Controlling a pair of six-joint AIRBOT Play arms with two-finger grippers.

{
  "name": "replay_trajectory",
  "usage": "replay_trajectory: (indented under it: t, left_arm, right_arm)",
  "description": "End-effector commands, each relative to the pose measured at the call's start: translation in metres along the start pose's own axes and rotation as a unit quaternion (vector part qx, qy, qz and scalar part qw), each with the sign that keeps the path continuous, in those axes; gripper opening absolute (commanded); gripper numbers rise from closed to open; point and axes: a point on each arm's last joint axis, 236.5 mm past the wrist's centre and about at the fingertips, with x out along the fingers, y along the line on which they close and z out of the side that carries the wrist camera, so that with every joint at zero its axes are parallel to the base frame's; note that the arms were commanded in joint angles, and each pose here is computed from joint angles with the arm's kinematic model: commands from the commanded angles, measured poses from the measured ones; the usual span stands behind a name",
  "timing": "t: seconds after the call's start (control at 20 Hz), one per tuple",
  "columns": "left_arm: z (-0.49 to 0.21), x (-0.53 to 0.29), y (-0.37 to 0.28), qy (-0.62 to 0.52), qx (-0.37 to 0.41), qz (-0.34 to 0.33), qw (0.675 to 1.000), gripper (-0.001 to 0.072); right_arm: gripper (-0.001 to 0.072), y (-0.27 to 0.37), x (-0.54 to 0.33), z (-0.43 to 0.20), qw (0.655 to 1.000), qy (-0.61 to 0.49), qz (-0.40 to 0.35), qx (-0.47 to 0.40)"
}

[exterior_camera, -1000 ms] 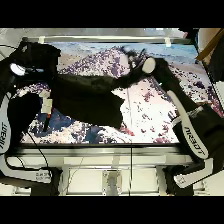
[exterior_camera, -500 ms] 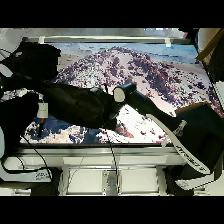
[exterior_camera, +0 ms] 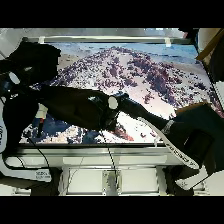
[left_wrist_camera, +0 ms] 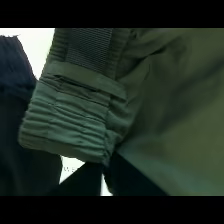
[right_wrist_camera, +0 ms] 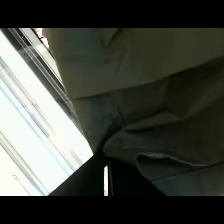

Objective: Fold the clothes and pants, and hang the long-sleeved shirts on hangers.

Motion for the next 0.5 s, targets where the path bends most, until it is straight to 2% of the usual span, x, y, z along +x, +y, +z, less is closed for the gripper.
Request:
replay_trajectory:
  t: [0.0, 0.05, 0.1, 0.2, 0.35, 0.45]
  left_arm:
    - [-0.011, 0.005, -0.011, 0.028, -0.002, -0.014, 1.0, 0.0594]
    - [-0.015, 0.002, -0.015, 0.036, 0.001, -0.017, 0.999, 0.0706]
    - [-0.02, -0.005, -0.018, 0.044, 0.002, -0.02, 0.999, 0.0702]
    - [-0.021, -0.027, -0.019, 0.035, 0.003, -0.018, 0.999, 0.0702]
    - [-0.008, -0.087, -0.018, -0.035, 0.007, 0.005, 0.999, 0.0702]
    - [-0.004, -0.133, -0.019, -0.088, 0.003, 0.022, 0.996, 0.0702]
  right_arm:
    - [0.0219, 0.0, -0.01, -0.005, 1.0, 0.014, 0.005, 0.014]
    - [0.0451, 0.002, -0.021, -0.012, 1.0, 0.025, 0.004, 0.01]
    - [0.0515, -0.001, -0.037, -0.018, 0.999, 0.032, -0.006, 0.01]
    - [0.0514, -0.012, -0.085, -0.029, 0.998, 0.028, -0.048, -0.003]
    - [0.051, -0.028, -0.179, -0.049, 0.992, -0.02, -0.127, -0.009]
    - [0.0459, -0.035, -0.236, -0.061, 0.983, -0.07, -0.171, -0.006]
